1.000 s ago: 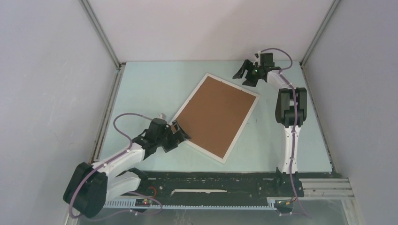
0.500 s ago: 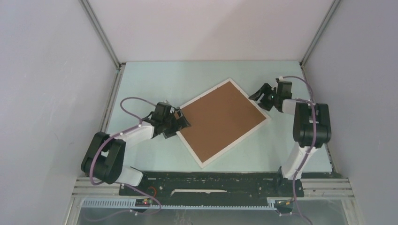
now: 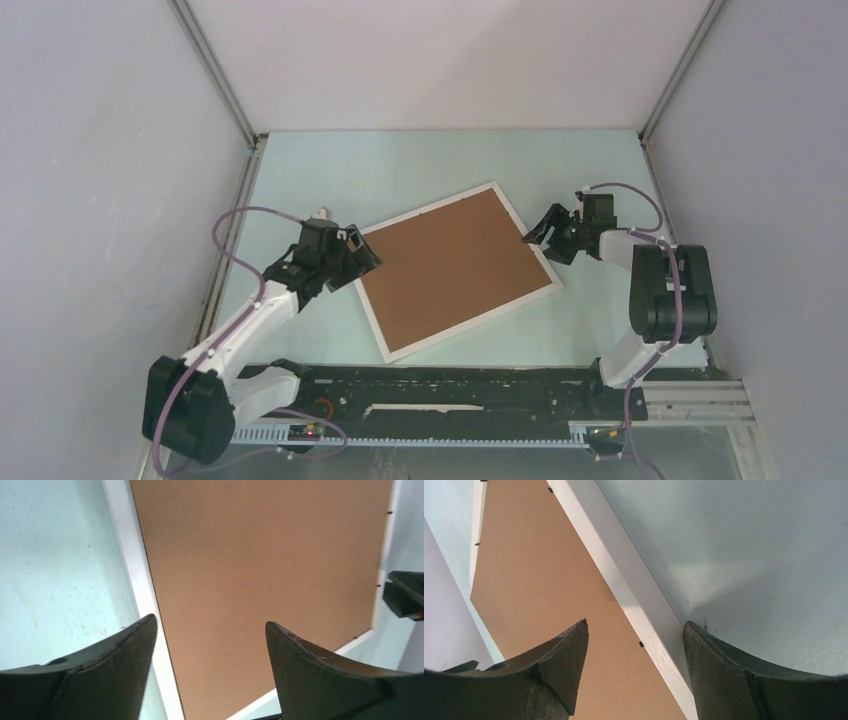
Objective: Put the photo into the frame
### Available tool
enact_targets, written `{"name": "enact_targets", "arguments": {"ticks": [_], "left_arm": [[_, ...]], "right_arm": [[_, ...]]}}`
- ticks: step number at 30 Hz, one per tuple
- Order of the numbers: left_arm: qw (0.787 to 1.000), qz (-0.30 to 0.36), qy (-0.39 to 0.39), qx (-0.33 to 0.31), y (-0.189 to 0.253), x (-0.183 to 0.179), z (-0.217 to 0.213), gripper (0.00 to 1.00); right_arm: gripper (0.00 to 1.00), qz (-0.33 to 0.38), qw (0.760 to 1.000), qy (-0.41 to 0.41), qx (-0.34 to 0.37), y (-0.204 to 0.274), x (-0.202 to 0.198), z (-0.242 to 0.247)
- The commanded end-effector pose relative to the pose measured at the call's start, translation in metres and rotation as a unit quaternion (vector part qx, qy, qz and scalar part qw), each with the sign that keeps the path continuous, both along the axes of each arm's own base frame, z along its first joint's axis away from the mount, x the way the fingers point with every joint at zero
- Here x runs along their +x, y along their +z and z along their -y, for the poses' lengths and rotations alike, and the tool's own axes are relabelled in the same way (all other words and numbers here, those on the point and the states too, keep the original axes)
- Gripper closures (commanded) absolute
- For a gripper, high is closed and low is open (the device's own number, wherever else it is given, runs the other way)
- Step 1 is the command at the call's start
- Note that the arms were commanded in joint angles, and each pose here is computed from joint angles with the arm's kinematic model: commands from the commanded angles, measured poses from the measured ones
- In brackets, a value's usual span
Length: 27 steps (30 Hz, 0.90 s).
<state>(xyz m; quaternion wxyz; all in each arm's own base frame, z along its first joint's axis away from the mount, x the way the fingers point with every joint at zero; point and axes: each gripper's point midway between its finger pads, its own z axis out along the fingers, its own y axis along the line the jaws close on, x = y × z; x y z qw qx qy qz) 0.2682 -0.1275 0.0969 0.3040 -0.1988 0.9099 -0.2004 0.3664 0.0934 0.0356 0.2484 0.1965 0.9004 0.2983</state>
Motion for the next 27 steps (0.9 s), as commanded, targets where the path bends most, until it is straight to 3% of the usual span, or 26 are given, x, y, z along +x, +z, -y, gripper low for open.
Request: {"name": "enact_targets", "arguments": {"ticks": [1, 6, 19, 27], "left_arm": [[0.999, -0.004, 0.043, 0.021, 0.005, -0.015, -0.016, 0.13], [0.998, -0.028, 0.020, -0.061, 0.002, -0.018, 0.019, 0.17], [0.996, -0.070, 0.036, -0.045, -0.035, -0.026, 0.021, 0.13], [0.990, -0.016, -0.031, -0.135, -0.019, -0.010, 0.061, 0.13]], "right_arm": [[0.23, -0.008, 1.000, 0.013, -0.007, 0.002, -0.012, 0.000], [0.24, -0.010, 1.000, 0.021, -0.007, 0.000, -0.014, -0.003], [0.24, -0.011, 1.000, 0.022, -0.003, -0.004, -0.013, -0.006], [0.25, -0.011, 0.999, 0.042, -0.003, -0.006, -0.015, -0.019]]}}
